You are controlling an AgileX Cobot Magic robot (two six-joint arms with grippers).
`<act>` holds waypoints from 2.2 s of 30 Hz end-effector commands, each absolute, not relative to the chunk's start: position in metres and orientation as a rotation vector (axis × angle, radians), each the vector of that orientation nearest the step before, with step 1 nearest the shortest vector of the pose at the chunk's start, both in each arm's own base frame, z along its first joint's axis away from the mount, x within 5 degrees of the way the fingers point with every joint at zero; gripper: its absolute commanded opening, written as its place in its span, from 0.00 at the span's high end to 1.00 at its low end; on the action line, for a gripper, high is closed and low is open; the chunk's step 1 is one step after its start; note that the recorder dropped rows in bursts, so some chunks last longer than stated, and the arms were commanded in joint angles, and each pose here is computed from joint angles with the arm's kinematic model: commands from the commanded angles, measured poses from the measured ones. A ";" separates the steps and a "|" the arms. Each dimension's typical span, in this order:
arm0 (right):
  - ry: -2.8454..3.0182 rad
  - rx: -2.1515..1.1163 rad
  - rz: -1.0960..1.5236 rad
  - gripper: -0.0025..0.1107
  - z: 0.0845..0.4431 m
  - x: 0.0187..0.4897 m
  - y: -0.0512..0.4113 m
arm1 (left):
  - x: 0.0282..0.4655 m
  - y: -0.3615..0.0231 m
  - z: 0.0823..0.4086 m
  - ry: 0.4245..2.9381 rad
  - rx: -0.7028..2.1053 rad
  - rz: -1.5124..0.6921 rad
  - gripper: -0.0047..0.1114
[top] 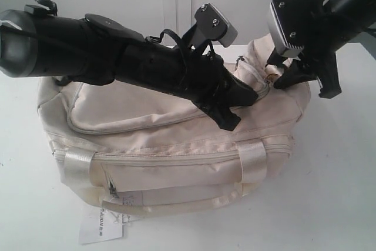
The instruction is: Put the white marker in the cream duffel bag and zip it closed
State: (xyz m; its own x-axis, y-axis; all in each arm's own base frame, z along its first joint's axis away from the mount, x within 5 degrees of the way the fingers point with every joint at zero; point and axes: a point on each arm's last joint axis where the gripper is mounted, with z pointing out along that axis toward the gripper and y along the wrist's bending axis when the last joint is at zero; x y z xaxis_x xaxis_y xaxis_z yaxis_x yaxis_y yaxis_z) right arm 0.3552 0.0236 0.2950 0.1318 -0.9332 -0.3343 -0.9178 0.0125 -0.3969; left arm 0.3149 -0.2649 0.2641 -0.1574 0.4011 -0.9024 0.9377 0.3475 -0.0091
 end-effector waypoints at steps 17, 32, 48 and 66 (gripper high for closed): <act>1.722 -2.012 0.000 0.92 0.263 0.370 0.022 | 0.309 -0.267 0.271 1.703 1.211 -0.834 0.96; 1.882 -1.697 -0.077 0.98 0.295 0.365 0.021 | 0.309 -0.267 0.271 1.702 1.214 -0.838 0.96; 1.936 -1.249 -0.088 0.98 0.311 0.382 0.022 | 0.307 -0.268 0.271 1.697 1.223 -0.853 0.96; 1.990 -0.922 -0.070 0.98 0.299 0.405 0.016 | 0.307 -0.268 0.271 1.697 1.223 -0.853 0.96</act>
State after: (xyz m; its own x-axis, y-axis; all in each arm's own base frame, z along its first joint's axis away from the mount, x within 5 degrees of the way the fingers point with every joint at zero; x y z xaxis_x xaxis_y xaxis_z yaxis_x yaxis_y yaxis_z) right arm 0.3947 0.0231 0.2932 -0.2736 -0.7033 -0.6561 -0.6987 0.6141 -0.3670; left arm 0.3165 -0.2640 0.2665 -0.1609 0.3888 -0.9071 0.9367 0.3499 -0.0162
